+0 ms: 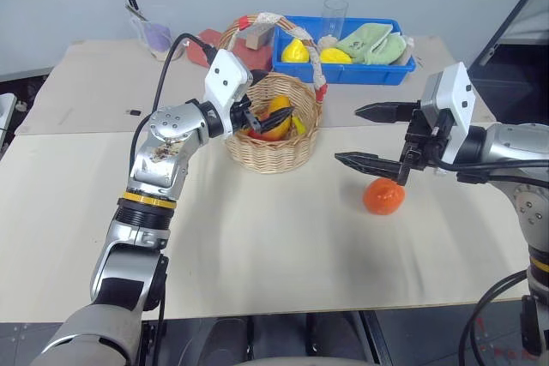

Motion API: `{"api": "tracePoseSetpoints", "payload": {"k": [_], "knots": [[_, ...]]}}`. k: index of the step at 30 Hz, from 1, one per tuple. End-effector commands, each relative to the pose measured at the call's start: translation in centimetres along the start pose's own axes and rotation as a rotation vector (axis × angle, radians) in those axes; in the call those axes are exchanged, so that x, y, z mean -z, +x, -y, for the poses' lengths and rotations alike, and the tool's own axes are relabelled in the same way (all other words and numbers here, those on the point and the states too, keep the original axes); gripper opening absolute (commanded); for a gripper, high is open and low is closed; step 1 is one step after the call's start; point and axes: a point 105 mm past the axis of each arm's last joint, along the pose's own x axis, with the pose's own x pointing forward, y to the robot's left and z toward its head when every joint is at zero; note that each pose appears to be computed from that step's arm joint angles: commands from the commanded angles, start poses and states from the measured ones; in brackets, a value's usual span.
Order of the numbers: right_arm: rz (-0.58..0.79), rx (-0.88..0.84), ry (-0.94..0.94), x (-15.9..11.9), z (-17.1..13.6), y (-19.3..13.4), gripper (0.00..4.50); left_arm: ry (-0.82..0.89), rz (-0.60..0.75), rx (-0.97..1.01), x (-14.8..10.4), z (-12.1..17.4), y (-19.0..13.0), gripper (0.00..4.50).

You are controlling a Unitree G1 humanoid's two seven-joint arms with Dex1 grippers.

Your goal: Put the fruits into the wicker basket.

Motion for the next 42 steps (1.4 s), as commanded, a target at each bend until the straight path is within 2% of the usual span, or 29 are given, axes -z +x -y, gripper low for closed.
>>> {"api": "tracePoseSetpoints", "payload": {"k": [1, 7, 9, 11, 16, 24, 26, 28, 29, 32, 34, 37, 40, 42], "knots": [[-0.014, 0.078, -0.050, -0.4, 1.0, -1.4, 4.50, 0.035, 0.051, 0.050, -1.9, 0.3, -1.0, 4.47], [-0.210, 0.058, -0.032, 3.3, 0.9, -3.5, 4.50, -0.009, 0.016, 0.300, -3.0, 3.8, -4.4, 4.47], [-0.341, 0.096, -0.013, 6.4, 1.6, -4.4, 4.50, 0.019, -0.049, 0.427, -2.9, 5.9, -6.4, 4.47], [-0.415, 0.126, 0.020, 8.7, 2.1, -4.9, 4.50, 0.007, -0.092, 0.516, -2.9, 7.7, -7.8, 4.47], [-0.464, 0.115, 0.117, 12.1, 1.9, -4.7, 4.50, -0.023, -0.165, 0.564, -2.4, 9.2, -9.6, 4.47], [-0.473, 0.080, 0.224, 14.3, 1.4, -4.1, 4.50, -0.048, -0.172, 0.535, -2.0, 9.8, -10.1, 4.47], [-0.476, 0.083, 0.224, 14.5, 1.5, -4.1, 3.93, -0.053, -0.170, 0.526, -2.0, 9.8, -10.2, 4.50], [-0.467, 0.075, 0.223, 14.4, 1.5, -4.0, 3.28, -0.057, -0.166, 0.509, -1.9, 9.6, -10.3, 4.50], [-0.462, 0.069, 0.218, 14.3, 1.5, -3.9, 3.10, -0.059, -0.163, 0.495, -1.9, 9.5, -10.4, 4.50], [-0.428, 0.029, 0.193, 13.1, 1.1, -3.7, 3.09, -0.077, -0.139, 0.427, -2.1, 8.6, -10.9, 4.50], [-0.346, -0.032, 0.163, 10.6, 0.3, -2.6, 3.09, -0.111, -0.119, 0.337, -2.3, 7.6, -11.8, 4.50], [-0.157, -0.103, 0.105, 5.5, -1.2, 0.8, 3.09, -0.145, -0.121, 0.212, -2.0, 6.6, -13.3, 4.50], [-0.017, -0.111, 0.073, 2.0, -1.7, 3.7, 3.09, -0.173, -0.114, 0.080, -1.6, 5.2, -14.2, 4.50], [0.071, -0.092, 0.059, -0.1, -1.5, 6.0, 3.09, -0.235, -0.055, -0.007, -1.8, 4.4, -14.5, 4.50]]}}
